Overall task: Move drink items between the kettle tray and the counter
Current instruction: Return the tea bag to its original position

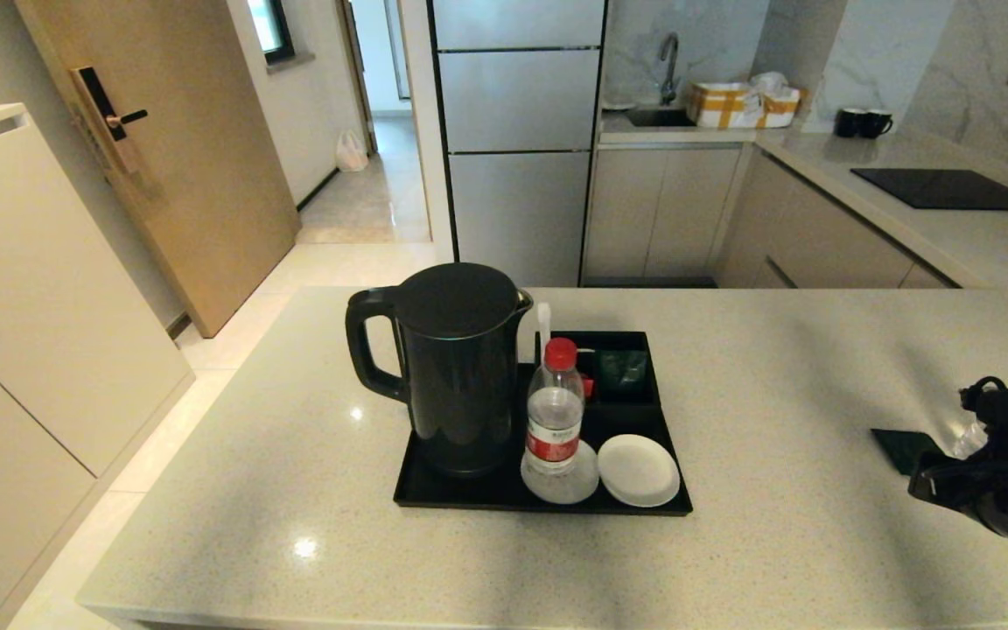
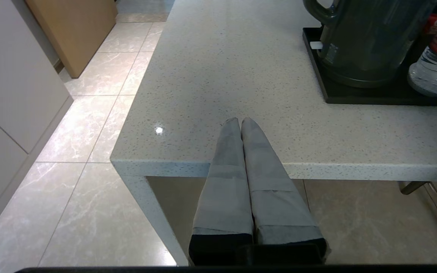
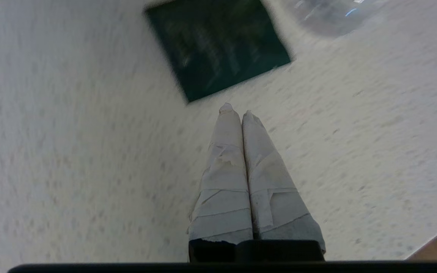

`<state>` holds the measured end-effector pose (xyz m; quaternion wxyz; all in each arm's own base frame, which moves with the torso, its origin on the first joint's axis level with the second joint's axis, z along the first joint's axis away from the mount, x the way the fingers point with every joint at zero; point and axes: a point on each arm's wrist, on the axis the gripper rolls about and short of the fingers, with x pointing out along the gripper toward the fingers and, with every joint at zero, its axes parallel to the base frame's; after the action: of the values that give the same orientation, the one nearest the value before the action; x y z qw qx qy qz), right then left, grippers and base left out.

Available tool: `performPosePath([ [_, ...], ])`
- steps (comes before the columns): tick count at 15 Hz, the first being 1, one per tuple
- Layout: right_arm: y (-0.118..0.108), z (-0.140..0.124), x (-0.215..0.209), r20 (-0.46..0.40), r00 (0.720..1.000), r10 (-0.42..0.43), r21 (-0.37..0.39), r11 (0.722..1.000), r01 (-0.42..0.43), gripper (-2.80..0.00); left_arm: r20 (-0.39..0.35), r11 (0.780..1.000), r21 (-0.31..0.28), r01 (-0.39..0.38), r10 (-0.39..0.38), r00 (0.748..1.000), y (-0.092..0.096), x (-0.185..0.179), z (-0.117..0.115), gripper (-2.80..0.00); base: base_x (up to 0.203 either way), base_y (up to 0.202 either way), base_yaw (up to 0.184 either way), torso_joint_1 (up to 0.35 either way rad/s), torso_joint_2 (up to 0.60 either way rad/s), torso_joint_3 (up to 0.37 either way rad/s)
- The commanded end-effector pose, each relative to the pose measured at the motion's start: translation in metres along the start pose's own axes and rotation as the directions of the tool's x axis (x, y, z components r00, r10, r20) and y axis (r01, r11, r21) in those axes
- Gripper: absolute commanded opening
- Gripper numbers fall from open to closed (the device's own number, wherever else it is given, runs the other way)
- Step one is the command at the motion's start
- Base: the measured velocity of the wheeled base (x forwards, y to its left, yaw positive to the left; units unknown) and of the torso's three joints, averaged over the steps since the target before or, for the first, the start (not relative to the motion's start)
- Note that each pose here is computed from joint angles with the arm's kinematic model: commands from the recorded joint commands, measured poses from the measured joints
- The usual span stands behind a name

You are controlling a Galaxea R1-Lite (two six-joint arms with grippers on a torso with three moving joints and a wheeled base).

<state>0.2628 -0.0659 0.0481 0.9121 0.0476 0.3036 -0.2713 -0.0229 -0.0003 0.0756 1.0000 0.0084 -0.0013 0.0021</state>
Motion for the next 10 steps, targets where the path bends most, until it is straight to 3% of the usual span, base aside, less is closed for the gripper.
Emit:
performPosePath([
  [1,0.001,-0.007,0.001,-0.025,1.000,0.006,-0.019,1.000,-0.007,-2.80,-0.003,1.000,0.000,0.000,0.000,1.000,0.000,0.000,0.000,-2.80,0.000,0.000,0.000,0.000,0.00,0.000],
  [6,0.005,-0.015,0.001,-0.009,0.999,0.047,-0.034,0.998,-0.048,-2.80,-0.003,1.000,0.000,0.000,0.000,1.000,0.000,0.000,0.000,-2.80,0.000,0.000,0.000,0.000,0.00,0.000],
  [7,0.006,-0.017,0.003,-0.001,0.999,0.043,-0.047,0.998,-0.043,0.00,-0.003,1.000,0.000,0.000,0.000,1.000,0.000,0.000,0.000,-2.80,0.000,0.000,0.000,0.000,0.00,0.000],
  [10,0.008,-0.015,0.009,0.079,0.996,0.046,-0.036,0.998,-0.044,0.00,-0.003,1.000,0.000,0.000,0.000,1.000,0.000,0.000,0.000,-2.80,0.000,0.000,0.000,0.000,0.00,0.000],
])
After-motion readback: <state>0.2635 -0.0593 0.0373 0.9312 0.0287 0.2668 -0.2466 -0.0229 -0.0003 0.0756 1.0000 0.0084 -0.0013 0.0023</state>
